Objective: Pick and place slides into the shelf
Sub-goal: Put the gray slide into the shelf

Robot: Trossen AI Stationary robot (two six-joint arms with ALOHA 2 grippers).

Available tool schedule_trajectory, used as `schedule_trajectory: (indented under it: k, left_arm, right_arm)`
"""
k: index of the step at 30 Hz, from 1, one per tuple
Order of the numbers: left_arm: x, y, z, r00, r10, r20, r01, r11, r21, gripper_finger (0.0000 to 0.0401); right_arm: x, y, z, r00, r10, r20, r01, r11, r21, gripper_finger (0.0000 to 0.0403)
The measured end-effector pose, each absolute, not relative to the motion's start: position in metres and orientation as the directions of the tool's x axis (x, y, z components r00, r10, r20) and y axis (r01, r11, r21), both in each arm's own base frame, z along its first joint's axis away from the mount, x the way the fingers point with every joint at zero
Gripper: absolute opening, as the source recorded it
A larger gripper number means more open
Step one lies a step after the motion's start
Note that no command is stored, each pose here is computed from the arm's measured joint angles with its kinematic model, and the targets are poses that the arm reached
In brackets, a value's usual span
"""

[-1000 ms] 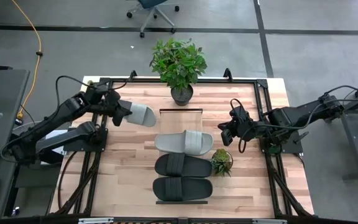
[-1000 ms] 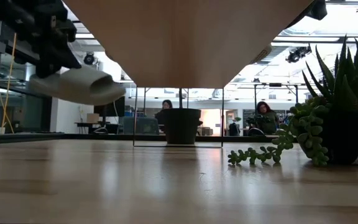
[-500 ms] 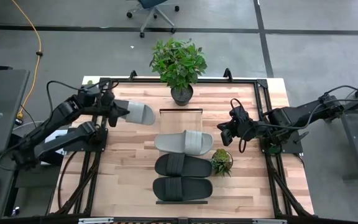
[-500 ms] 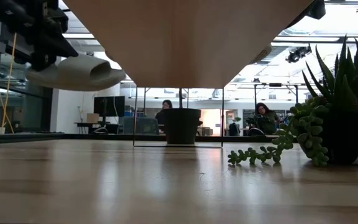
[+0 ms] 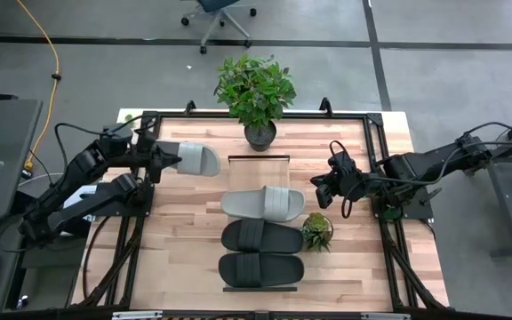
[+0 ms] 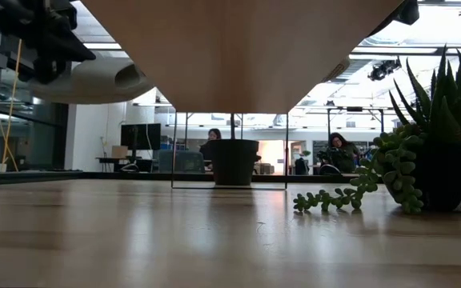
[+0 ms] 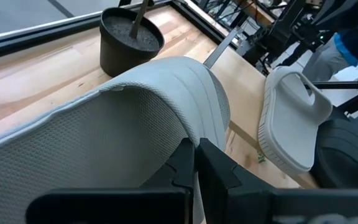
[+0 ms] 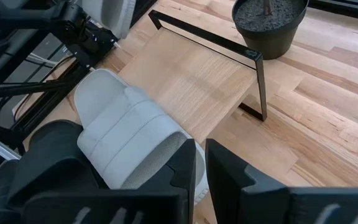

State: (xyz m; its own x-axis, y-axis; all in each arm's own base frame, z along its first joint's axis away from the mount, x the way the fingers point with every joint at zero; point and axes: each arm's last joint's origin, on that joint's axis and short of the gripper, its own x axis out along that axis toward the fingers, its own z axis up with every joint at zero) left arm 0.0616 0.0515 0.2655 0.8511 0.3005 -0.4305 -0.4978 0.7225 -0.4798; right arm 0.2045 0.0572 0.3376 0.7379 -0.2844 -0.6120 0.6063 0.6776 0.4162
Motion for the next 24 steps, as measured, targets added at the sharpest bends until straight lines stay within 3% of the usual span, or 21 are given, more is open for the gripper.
schedule_trajectory:
  k: [24]
  left_arm:
    - [0.039, 0.025, 0.274, 0.896, 0.361, -0.259, -0.441, 0.794, -0.417, 0.0000]
  right_arm:
    - [0.204, 0.057, 0.337, 0.732, -0.290, -0.617, 0.614, 0.674, 0.411, 0.0028]
